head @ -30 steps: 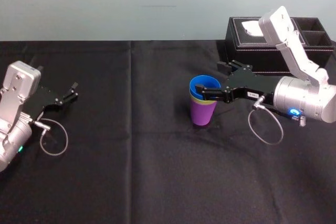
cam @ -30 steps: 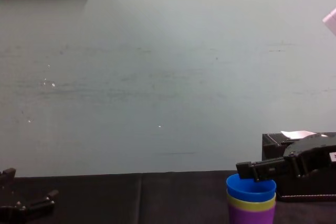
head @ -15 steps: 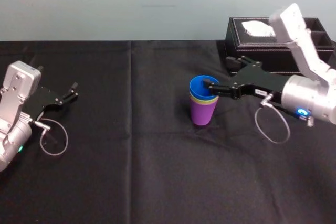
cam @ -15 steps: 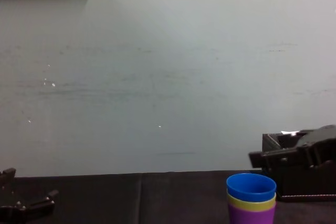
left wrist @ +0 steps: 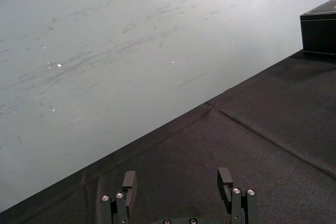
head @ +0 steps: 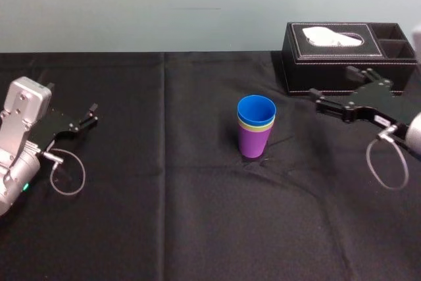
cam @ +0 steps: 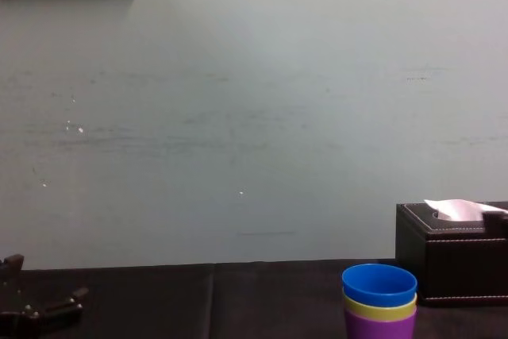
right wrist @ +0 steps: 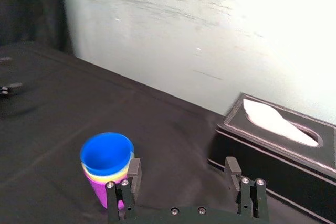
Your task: Stack the three plastic cups sequentially using one hand.
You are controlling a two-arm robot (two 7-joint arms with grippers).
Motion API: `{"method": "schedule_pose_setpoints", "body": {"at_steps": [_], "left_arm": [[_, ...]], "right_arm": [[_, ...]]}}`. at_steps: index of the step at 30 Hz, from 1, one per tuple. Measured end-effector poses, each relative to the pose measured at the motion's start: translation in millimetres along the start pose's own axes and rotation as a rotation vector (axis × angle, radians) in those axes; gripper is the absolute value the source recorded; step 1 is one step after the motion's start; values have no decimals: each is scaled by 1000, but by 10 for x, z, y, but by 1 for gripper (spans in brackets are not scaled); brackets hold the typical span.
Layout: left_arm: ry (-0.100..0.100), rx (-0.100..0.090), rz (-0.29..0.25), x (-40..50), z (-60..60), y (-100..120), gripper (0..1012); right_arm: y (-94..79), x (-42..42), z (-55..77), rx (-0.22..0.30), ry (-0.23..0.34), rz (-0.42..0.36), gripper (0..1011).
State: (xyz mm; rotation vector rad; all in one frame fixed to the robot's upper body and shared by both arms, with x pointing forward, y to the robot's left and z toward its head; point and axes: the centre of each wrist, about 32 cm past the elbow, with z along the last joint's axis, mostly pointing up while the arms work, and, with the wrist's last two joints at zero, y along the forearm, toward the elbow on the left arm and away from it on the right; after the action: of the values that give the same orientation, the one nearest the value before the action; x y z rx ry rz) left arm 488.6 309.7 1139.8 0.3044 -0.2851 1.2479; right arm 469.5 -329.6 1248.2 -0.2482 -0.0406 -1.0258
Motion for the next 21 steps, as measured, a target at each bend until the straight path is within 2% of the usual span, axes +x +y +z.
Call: {"method": "schedule_pose_setpoints", "body": {"at_steps": [3, 9, 16, 21], "left_arm": [[0, 0, 0, 0, 0, 0, 1011], [0, 0, 0, 0, 0, 0, 1011], [0, 0, 0, 0, 0, 0, 1011], [0, 0, 0, 0, 0, 0, 1011]], "right_arm": [[-57, 27, -49, -7, 6, -21, 1002], [-199, 119, -239, -35, 37, -77, 1002], [-284, 177, -405, -63, 64, -101, 1002], [-281, 177, -399, -61, 63, -99, 1002]]}}
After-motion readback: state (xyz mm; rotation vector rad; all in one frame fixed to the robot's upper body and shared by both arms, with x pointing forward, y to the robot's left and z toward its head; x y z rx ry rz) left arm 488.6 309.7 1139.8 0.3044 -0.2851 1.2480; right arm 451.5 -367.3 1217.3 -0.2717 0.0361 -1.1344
